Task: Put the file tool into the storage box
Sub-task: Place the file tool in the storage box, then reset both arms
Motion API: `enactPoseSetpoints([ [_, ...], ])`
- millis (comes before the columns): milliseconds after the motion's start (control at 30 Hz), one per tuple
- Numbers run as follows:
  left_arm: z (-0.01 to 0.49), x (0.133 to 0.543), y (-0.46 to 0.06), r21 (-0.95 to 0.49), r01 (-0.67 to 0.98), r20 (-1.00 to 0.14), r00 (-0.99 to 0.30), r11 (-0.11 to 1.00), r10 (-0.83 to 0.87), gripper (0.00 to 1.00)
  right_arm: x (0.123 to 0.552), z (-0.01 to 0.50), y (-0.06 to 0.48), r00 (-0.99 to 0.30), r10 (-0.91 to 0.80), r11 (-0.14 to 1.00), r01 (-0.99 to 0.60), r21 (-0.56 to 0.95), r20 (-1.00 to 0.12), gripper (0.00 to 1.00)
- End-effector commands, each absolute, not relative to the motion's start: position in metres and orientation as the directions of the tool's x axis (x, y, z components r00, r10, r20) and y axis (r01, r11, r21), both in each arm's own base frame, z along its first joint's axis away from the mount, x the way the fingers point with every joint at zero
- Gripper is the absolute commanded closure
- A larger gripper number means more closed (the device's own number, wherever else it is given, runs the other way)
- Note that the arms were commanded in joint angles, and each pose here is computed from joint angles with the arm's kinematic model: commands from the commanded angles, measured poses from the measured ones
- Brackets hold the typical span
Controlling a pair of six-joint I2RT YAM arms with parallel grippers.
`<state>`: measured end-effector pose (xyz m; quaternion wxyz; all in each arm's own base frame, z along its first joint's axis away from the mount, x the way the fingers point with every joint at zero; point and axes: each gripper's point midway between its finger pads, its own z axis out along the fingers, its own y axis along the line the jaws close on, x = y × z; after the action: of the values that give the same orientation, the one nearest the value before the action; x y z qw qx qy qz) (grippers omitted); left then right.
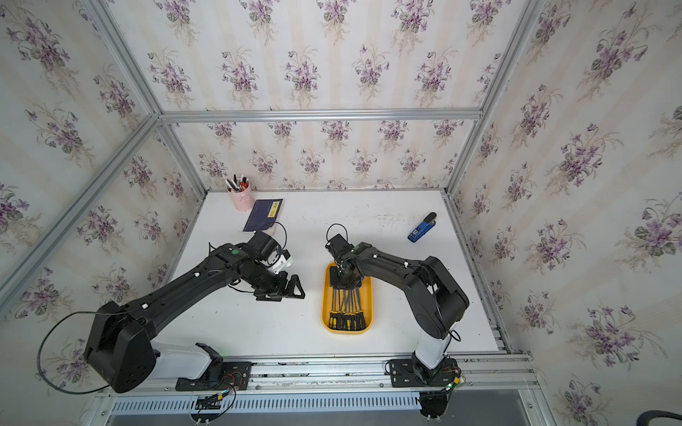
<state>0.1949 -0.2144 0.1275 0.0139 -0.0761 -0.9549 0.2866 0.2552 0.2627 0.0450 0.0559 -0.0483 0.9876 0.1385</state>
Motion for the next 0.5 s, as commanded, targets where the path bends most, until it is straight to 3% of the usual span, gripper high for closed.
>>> enactPoseSetpoints([
  [0,0.130,0.198,-0.215,-0.545,0.155,-0.034,-0.986,0.824,0.164,0.00,0.260,0.058,0.257,-0.986,-0.068,0.965,-0.103,0.241,-0.149,0.74],
  [200,0.139,0.205,-0.212,-0.529,0.169,-0.068,-0.985,0.831,0.157,0.00,0.277,0.112,0.257,-0.967,-0.049,0.960,-0.114,0.255,-0.250,0.72],
  [267,0.152,0.217,-0.210,-0.525,0.175,-0.117,-0.984,0.833,0.133,0.00,0.289,0.144,0.253,-0.945,-0.028,0.953,-0.123,0.276,-0.324,0.72],
  [367,0.182,0.256,-0.189,-0.467,0.164,-0.249,-0.967,0.869,0.049,0.00,0.316,0.211,0.223,-0.849,0.064,0.951,-0.108,0.291,-0.525,0.68],
  [400,0.192,0.272,-0.177,-0.437,0.145,-0.303,-0.953,0.888,0.006,0.00,0.325,0.235,0.202,-0.785,0.115,0.955,-0.081,0.284,-0.609,0.64],
  [467,0.212,0.304,-0.149,-0.417,0.081,-0.393,-0.914,0.906,-0.099,0.00,0.333,0.269,0.155,-0.639,0.204,0.964,-0.002,0.267,-0.742,0.45],
])
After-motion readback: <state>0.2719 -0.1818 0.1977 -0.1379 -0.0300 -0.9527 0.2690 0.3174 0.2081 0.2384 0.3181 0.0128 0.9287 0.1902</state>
